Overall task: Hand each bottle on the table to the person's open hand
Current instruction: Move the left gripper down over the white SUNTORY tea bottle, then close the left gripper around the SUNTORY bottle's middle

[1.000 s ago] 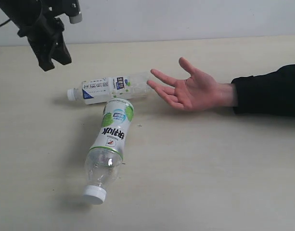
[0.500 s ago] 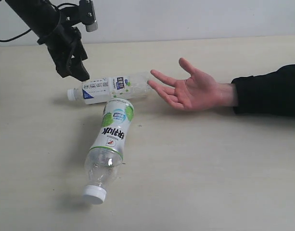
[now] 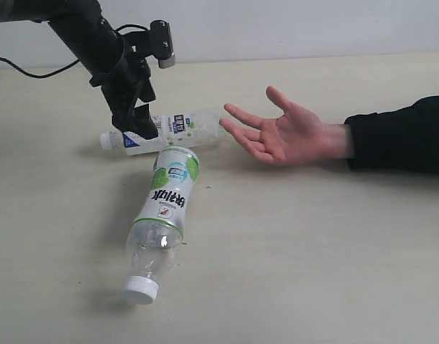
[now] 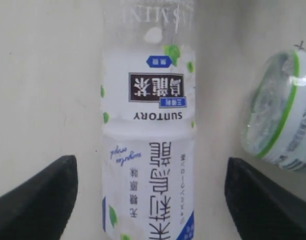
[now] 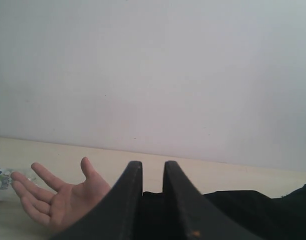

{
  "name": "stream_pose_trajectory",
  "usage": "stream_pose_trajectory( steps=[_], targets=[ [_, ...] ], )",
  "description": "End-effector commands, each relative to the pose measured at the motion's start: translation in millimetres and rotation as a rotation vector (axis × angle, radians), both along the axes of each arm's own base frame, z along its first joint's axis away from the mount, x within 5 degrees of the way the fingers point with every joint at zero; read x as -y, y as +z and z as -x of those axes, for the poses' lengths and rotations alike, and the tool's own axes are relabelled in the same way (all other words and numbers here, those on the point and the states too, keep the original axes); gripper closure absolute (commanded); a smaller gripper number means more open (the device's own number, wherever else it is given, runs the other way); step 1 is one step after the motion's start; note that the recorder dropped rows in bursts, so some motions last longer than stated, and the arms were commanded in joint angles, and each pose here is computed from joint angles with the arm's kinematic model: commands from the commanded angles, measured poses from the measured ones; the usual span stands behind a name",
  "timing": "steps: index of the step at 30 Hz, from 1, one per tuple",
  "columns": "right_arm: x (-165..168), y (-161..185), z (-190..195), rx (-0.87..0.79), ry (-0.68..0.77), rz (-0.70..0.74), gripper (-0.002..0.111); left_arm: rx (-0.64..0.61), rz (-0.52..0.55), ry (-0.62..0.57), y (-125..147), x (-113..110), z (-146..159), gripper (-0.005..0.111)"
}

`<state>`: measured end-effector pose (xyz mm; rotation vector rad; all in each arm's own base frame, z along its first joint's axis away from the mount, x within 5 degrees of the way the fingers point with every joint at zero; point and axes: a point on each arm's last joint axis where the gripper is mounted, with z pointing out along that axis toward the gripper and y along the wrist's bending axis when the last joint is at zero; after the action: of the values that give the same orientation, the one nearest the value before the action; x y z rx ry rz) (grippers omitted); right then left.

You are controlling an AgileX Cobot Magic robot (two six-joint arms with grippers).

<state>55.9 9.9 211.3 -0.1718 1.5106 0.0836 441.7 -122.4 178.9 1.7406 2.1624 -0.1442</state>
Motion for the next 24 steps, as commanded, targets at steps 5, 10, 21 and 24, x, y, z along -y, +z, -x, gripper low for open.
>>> stream_pose_trajectory(
  steps=[5, 10, 21, 24],
  targets=[
    [0.4, -1.1, 0.3, 0.003, -0.006, 0.001, 0.091, 0.025, -0.029, 0.011, -16.3, 0.5, -7.9, 0.028],
    [0.4, -1.1, 0.3, 0.003, -0.006, 0.001, 0.091, 0.018, -0.035, 0.014, -26.3, 0.6, -9.9, 0.028],
    [0.4, -1.1, 0.3, 0.003, -0.006, 0.001, 0.091, 0.004, -0.039, 0.015, -36.4, 0.7, -11.1, 0.028],
    [0.4, -1.1, 0.3, 0.003, -0.006, 0.001, 0.091, 0.001, -0.040, 0.015, -37.6, 0.7, -11.1, 0.028]
  ],
)
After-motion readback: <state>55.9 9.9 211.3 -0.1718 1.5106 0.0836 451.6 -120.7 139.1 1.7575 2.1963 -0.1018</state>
